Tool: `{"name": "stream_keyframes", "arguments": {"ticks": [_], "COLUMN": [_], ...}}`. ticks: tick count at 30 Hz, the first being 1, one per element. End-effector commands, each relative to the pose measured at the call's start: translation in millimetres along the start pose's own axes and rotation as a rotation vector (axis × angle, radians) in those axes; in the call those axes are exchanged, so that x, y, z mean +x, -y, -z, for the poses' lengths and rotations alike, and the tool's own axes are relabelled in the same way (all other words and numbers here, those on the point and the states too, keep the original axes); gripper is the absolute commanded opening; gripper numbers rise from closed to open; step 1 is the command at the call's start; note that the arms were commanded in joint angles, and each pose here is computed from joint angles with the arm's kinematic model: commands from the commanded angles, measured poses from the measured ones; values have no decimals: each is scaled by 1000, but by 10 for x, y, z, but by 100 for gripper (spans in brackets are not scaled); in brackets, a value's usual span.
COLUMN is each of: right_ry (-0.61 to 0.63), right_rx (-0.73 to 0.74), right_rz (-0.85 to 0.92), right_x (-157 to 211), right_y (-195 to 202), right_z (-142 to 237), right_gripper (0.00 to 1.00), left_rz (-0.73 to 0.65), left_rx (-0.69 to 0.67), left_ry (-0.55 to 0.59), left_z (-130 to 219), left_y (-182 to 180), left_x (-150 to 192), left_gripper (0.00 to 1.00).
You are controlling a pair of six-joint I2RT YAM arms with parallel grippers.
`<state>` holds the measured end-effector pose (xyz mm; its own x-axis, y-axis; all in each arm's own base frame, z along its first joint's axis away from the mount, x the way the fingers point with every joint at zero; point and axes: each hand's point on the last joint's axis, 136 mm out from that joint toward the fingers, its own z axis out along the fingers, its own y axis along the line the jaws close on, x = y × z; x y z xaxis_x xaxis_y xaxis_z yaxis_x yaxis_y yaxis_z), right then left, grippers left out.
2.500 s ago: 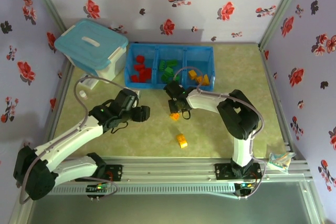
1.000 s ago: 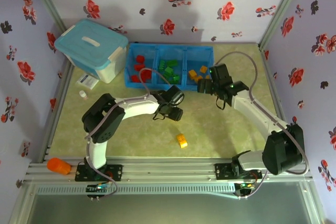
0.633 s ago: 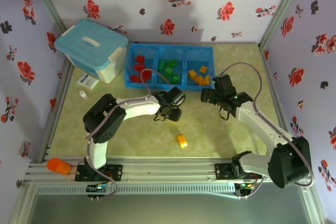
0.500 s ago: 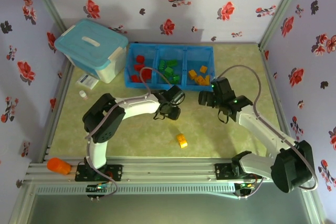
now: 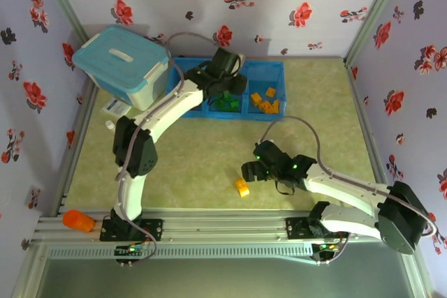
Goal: Sort the legos into containers by color
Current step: Place the lego in the container.
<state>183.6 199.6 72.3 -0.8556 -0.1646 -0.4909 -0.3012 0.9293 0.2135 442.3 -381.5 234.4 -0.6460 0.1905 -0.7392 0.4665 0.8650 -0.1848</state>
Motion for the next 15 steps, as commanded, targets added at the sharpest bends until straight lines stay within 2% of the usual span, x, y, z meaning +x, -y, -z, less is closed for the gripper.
{"name": "stream_keyframes", "arguments": {"ticks": [1, 5, 8, 9, 10, 11, 13, 15], "right_ry": [24, 27, 28, 27, 18, 4, -15, -36], "right_rx": [-21, -34, -15, -7, -1, 7, 15, 21], "right_rz": [-33, -33, -20, -16, -12, -5, 4, 13], "right_x": [36, 80, 64, 56, 58, 74, 105, 150], "right_y": [-73, -121, -127, -126, -131, -135, -153, -182], "right_z": [-41, -79, -86, -91, -107, -124, -172, -233], "right_gripper": [93, 93, 95, 95, 95, 95, 95, 93], "left_rz": [-47, -50, -45, -45, -43, -43, -61, -75], "left_rx": [14, 48, 60, 62, 61, 64, 70, 80], "left_ry": [-62, -62, -37, -25, -9, 8, 36, 61], "left_z": [-294, -659, -835, -857, -863, -836, -725, -556], "left_y": [11, 90, 64, 58, 37, 31, 55, 95], "left_x": [13, -89, -136, -158, -195, -247, -355, -462], "left_gripper": [27, 30, 38, 47, 72, 85, 95, 97]}}
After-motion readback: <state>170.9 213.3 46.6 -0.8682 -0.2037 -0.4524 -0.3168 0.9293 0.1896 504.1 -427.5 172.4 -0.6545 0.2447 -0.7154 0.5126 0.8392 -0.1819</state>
